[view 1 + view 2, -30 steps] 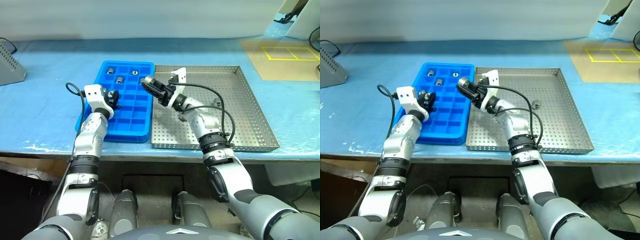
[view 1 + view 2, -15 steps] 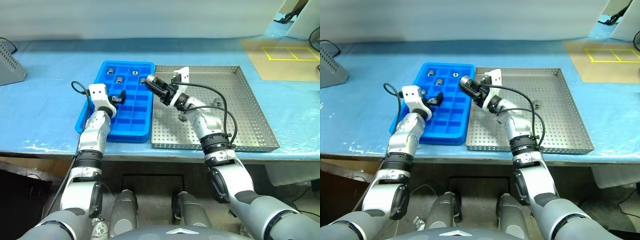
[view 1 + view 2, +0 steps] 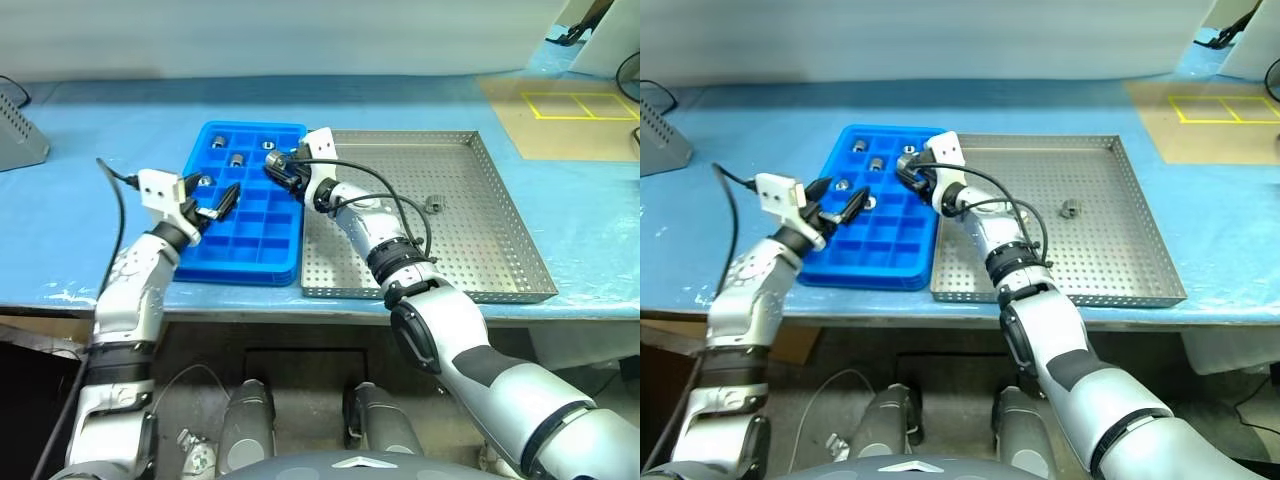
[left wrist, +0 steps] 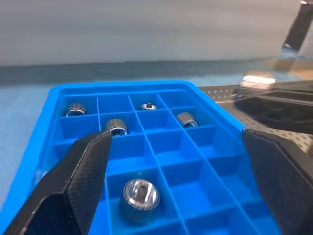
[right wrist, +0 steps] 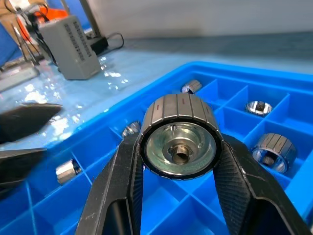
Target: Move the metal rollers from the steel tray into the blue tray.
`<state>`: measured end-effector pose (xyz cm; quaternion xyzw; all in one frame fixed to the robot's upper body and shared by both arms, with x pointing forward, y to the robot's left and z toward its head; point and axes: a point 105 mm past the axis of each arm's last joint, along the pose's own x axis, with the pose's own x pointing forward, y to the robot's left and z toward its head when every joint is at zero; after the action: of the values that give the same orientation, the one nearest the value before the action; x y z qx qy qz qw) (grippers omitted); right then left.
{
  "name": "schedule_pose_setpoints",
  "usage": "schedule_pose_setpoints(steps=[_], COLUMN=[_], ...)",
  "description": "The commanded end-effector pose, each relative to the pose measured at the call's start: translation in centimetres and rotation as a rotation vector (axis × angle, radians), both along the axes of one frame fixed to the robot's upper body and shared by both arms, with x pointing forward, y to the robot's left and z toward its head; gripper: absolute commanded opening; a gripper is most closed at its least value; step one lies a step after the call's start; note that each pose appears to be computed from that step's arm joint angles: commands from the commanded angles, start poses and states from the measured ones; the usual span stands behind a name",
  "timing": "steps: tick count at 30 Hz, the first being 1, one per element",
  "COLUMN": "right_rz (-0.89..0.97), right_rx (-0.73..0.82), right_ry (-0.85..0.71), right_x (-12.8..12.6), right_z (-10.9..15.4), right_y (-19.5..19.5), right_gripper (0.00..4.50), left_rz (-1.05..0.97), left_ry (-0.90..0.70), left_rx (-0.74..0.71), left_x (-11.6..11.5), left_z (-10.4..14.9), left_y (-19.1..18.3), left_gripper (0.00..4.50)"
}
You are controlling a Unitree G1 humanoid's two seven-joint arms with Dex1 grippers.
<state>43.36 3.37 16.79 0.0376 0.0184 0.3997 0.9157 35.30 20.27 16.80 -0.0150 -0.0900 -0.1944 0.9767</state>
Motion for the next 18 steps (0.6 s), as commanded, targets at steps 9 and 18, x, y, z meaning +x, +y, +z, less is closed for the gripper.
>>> schedule_pose_setpoints(steps=[9, 18], right_rz=[-0.071, -0.156], right_rx=[-0.137, -0.205], right_ry=[-0.072, -0.025], right_x=[0.9, 1.4], right_z=[2.6, 1.6], right_y=[2.1, 1.5], right_gripper=[1.61, 1.61], left_rz=[-0.009, 0.051], left_ry=[-0.062, -0.079], left_rx=[0.002, -0.012], left_x=[-3.8, -5.6], left_z=[1.5, 1.7], left_y=[0.2, 0.3], left_gripper=[4.48, 4.48])
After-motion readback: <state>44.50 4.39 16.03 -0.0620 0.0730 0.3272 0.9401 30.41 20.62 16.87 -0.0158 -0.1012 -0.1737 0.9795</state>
